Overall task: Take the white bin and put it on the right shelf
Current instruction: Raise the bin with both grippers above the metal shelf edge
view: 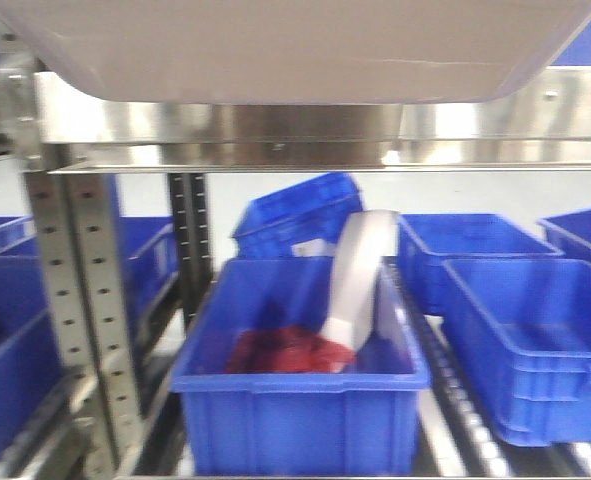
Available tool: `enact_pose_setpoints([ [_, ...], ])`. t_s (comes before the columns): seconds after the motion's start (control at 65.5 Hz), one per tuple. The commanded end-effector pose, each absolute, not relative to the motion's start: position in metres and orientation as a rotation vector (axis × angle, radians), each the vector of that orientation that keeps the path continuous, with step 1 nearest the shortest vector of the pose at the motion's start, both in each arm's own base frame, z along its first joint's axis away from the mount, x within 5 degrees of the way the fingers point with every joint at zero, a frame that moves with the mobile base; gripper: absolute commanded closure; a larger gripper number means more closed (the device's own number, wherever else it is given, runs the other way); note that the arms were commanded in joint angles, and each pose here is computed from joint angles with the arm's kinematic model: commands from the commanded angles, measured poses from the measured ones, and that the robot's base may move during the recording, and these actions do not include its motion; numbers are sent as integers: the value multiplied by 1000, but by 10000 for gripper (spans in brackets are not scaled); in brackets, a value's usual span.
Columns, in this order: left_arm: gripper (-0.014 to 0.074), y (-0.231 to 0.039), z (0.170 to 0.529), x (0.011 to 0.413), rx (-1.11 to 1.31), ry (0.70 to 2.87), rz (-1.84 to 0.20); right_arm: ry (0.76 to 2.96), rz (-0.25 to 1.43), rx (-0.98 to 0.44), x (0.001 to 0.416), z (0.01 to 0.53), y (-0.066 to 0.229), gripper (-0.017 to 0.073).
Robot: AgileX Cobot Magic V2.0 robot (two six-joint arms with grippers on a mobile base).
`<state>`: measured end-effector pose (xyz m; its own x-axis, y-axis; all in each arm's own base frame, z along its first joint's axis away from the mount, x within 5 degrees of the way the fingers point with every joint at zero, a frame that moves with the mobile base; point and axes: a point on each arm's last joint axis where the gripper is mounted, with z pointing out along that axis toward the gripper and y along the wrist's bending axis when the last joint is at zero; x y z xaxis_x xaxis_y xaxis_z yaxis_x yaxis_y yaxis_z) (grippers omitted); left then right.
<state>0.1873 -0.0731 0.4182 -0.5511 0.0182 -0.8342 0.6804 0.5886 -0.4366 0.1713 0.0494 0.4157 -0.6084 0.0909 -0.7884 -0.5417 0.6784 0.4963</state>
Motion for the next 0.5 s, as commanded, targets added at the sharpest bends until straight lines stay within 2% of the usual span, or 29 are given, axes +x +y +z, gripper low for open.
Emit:
enact_pose_setpoints([
  [0.0,333,-89,445,160,683,1821,-1299,1872,1217,-426,153,444,65,147],
  [0.488,333,-89,445,160,683,1821,-1299,1872,1217,-426,153,444,65,147],
])
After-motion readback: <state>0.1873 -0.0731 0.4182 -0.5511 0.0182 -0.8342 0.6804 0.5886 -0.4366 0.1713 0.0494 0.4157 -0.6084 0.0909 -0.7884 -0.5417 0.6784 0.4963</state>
